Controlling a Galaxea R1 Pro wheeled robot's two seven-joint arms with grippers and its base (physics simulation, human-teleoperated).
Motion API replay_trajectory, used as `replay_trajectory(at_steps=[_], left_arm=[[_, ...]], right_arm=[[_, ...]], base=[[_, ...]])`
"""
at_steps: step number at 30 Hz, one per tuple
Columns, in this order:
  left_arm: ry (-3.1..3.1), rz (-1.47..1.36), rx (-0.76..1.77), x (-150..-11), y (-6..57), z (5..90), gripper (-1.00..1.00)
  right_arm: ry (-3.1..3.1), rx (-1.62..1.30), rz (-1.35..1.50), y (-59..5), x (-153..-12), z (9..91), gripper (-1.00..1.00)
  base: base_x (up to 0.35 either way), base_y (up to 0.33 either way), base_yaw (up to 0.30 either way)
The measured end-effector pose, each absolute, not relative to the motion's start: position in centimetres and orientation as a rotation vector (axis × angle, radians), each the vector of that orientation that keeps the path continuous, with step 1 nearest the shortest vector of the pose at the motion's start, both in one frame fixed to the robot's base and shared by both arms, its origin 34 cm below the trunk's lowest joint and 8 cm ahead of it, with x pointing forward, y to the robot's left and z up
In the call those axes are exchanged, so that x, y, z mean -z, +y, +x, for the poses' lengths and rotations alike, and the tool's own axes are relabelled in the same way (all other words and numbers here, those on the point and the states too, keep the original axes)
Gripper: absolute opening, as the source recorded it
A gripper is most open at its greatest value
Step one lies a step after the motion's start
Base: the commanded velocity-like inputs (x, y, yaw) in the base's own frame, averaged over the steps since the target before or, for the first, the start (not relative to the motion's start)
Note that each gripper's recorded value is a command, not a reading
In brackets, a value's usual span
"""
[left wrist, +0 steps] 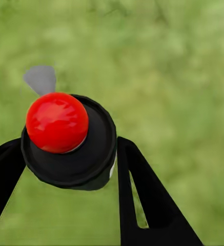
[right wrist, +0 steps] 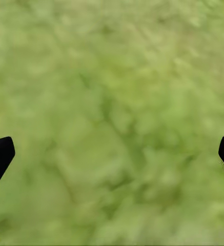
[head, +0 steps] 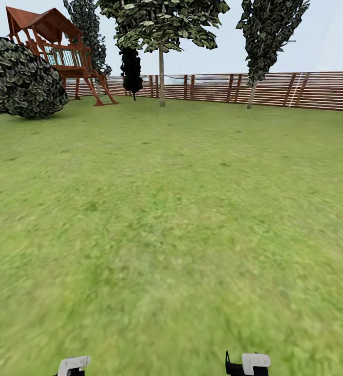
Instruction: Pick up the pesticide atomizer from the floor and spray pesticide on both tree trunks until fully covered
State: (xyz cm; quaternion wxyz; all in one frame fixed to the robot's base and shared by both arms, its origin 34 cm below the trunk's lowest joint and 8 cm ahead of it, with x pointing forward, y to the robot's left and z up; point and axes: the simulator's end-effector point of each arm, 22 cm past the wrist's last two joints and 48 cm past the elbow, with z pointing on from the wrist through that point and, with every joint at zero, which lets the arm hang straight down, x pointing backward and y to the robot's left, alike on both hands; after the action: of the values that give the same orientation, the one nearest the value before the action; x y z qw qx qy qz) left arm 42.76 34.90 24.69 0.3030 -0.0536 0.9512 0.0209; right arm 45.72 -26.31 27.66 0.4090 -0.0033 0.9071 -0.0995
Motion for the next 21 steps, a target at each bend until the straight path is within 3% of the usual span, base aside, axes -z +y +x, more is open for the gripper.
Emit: replay_trajectory(at_steps=[21], left_arm=[[2.522, -0.142, -0.056, -24.68, 34.95, 42.74, -1.0]], right_arm=[[2.285, 0.251, -0.008, -26.32, -27.66, 45.72, 1.0]], base=[[0.337, 0.0, 0.0]])
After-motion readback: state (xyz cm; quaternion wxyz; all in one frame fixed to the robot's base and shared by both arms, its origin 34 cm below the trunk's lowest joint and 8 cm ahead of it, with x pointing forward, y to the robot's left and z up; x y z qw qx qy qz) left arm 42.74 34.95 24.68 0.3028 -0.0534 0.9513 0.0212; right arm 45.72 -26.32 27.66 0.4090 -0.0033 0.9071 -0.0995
